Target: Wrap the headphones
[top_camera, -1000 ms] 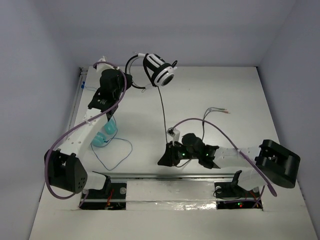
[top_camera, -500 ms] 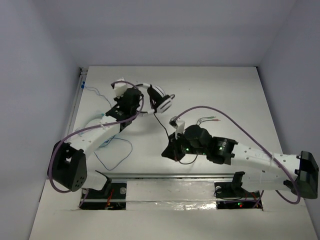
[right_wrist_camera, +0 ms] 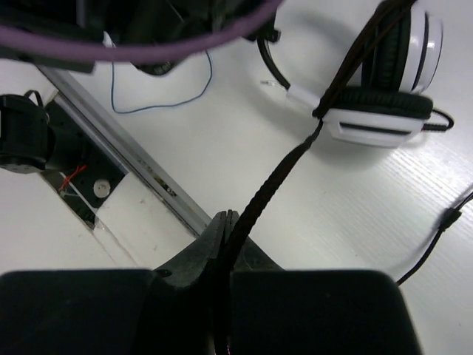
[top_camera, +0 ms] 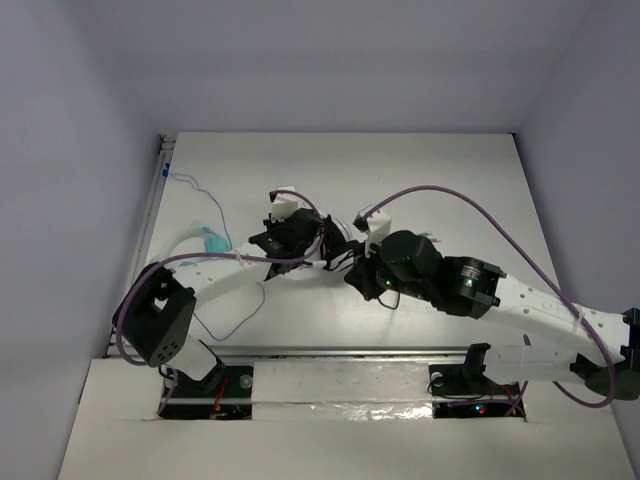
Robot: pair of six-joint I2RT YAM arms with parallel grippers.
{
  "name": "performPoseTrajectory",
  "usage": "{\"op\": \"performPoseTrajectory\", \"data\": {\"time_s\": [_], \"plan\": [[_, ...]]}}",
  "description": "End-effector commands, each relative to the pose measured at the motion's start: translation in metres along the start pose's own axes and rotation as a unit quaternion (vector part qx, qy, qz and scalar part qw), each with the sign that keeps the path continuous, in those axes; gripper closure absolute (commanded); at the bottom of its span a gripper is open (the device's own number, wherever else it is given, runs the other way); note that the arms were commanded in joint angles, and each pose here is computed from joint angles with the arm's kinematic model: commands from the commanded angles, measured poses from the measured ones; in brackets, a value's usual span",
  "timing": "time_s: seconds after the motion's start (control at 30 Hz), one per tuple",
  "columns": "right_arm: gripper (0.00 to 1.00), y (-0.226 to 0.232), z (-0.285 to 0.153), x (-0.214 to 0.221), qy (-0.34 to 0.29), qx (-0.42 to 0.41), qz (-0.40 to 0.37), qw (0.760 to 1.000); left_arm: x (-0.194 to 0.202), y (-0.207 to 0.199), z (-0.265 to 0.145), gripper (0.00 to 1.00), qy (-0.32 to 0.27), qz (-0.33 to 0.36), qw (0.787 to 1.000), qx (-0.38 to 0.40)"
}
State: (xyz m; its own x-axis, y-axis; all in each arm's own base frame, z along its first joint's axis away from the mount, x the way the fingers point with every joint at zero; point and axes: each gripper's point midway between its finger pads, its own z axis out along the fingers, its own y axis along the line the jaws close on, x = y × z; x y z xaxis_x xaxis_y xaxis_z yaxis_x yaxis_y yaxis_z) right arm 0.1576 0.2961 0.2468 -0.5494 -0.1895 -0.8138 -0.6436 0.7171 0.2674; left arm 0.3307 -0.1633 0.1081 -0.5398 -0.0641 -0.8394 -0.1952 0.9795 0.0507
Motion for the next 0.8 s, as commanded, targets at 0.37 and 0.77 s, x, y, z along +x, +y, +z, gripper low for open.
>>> {"op": "performPoseTrajectory", "data": {"time_s": [0.37,0.77], "plan": [[1.0,-0.078,-0.003,-0.075,-0.115,0.175,0.008,0.978,-0.002,-0.065,-0.049,1.0,0.035,0.04,0.983,0.176],[1.0,-0.143,0.023,-0.124,-0.153,0.231,0.018,0.961,-0.013,-0.071,-0.109,1.0,0.063,0.158,0.933,0.317]]}}
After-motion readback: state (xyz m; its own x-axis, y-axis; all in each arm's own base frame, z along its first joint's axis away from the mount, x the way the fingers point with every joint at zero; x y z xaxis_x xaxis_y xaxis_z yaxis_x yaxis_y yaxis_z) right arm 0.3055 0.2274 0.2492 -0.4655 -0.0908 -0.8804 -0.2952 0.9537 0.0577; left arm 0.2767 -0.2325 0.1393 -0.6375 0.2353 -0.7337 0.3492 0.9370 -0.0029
